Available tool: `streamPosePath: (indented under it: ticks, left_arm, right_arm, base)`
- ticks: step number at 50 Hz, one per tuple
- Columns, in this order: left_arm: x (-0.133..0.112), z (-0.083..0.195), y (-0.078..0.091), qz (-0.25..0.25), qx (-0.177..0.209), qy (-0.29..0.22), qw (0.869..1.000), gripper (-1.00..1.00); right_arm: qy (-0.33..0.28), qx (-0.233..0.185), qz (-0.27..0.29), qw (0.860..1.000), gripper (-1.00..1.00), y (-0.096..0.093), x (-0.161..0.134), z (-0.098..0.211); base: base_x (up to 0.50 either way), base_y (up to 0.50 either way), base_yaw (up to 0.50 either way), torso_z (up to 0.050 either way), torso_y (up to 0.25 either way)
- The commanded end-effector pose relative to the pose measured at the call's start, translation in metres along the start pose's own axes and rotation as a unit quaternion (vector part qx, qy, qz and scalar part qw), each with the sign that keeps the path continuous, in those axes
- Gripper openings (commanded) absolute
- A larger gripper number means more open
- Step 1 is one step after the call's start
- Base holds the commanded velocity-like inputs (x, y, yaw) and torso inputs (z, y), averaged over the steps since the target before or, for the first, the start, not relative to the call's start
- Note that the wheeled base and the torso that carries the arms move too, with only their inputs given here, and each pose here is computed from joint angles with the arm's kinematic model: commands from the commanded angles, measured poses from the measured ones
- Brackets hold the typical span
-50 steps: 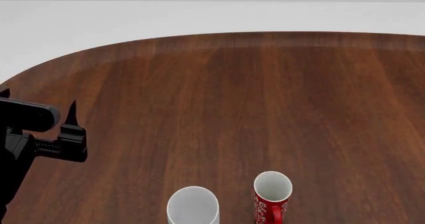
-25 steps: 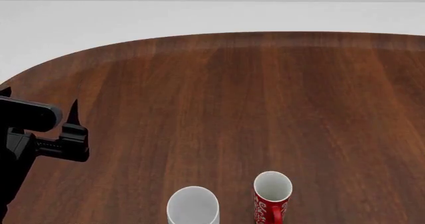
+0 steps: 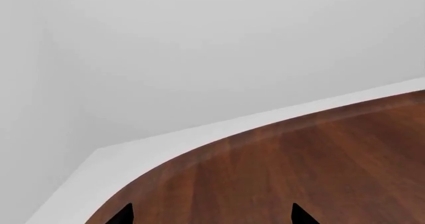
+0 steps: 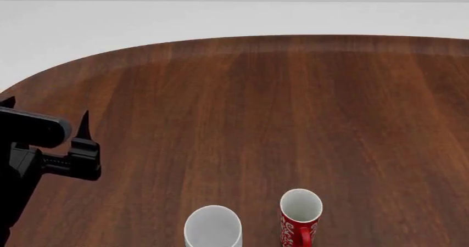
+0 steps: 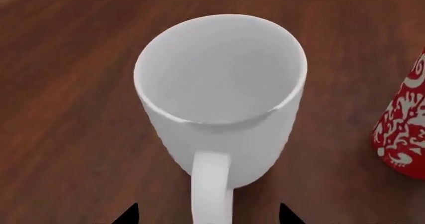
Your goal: Put the white mug on the plate.
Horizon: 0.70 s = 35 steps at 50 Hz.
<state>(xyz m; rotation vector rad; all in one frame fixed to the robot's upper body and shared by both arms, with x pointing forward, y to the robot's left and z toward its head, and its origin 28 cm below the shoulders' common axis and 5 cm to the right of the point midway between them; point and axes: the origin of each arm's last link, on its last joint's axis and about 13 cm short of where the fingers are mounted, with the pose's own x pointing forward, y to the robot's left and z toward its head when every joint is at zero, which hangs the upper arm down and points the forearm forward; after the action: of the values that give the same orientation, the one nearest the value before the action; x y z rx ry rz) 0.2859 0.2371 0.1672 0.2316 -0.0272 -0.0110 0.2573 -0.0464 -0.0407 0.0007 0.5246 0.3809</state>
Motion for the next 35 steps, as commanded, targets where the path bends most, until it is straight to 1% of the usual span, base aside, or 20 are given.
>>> streamPosePath:
  ticks: [1, 12, 17, 18, 21, 25, 27, 28, 30, 31, 32, 34, 35]
  left_arm:
    - [-0.002, 0.001, -0.002, -0.003, 0.001, -0.002, 1.000, 1.00]
    - [-0.002, 0.000, -0.003, -0.005, 0.004, -0.001, 1.000, 1.00]
    - [-0.003, 0.000, -0.004, -0.006, 0.005, -0.002, 1.000, 1.00]
    - [-0.003, -0.001, -0.004, -0.007, 0.006, -0.002, 1.000, 1.00]
    - [-0.003, -0.002, -0.004, -0.006, 0.006, 0.001, 1.000, 1.00]
    - [-0.002, -0.005, -0.005, -0.006, 0.004, 0.003, 1.000, 1.00]
    - [-0.001, -0.005, -0.005, -0.007, 0.004, 0.004, 1.000, 1.00]
    - [0.000, -0.005, -0.005, -0.007, 0.003, 0.004, 1.000, 1.00]
    - [0.001, -0.006, -0.005, -0.008, 0.003, 0.004, 1.000, 1.00]
    - [0.001, -0.006, -0.006, -0.010, 0.003, 0.004, 1.000, 1.00]
    - [0.002, -0.007, -0.006, -0.010, 0.002, 0.005, 1.000, 1.00]
    - [0.004, -0.008, -0.007, -0.011, 0.002, 0.006, 1.000, 1.00]
    - [0.005, -0.008, -0.007, -0.011, 0.002, 0.006, 1.000, 1.00]
  right_arm:
    - [0.013, 0.003, 0.007, 1.000, 1.00, 0.000, 0.006, -0.006]
    - [0.013, 0.005, 0.002, 1.000, 1.00, -0.005, 0.014, -0.006]
    - [0.003, 0.004, -0.002, 1.000, 1.00, -0.008, 0.018, -0.004]
    - [-0.004, 0.004, -0.002, 1.000, -1.00, -0.008, 0.018, -0.003]
    - [-0.012, -0.001, -0.008, 1.000, -1.00, -0.008, 0.017, -0.003]
    - [-0.023, 0.009, -0.009, 1.000, -1.00, -0.008, 0.012, 0.000]
    - [-0.033, 0.001, -0.017, 0.999, -1.00, -0.008, 0.009, 0.001]
    - [-0.034, 0.008, -0.015, 0.999, -1.00, -0.008, 0.007, 0.003]
    - [-0.044, 0.004, -0.023, 0.999, -1.00, -0.007, 0.003, 0.004]
    - [-0.046, 0.005, -0.022, 0.999, -1.00, -0.007, 0.000, 0.004]
    - [-0.052, -0.003, -0.026, 0.998, -1.00, -0.005, -0.003, 0.003]
    - [-0.052, 0.004, -0.019, 0.998, -1.00, -0.003, -0.007, 0.003]
    - [-0.054, -0.002, -0.019, 0.998, -1.00, -0.002, -0.010, 0.002]
  base:
    - [0.00, 0.00, 0.00, 0.000, 0.000]
    - [0.00, 0.00, 0.00, 0.000, 0.000]
    - [0.00, 0.00, 0.00, 0.000, 0.000]
    - [0.00, 0.00, 0.00, 0.000, 0.000]
    - [0.00, 0.00, 0.00, 0.000, 0.000]
    - [0.00, 0.00, 0.00, 0.000, 0.000]
    - [0.00, 0.00, 0.00, 0.000, 0.000]
    - [0.00, 0.00, 0.00, 0.000, 0.000]
    - [0.00, 0.00, 0.00, 0.000, 0.000]
    - [0.00, 0.00, 0.00, 0.000, 0.000]
    - [0.00, 0.00, 0.00, 0.000, 0.000]
    - [0.00, 0.00, 0.00, 0.000, 0.000]
    - [0.00, 0.00, 0.00, 0.000, 0.000]
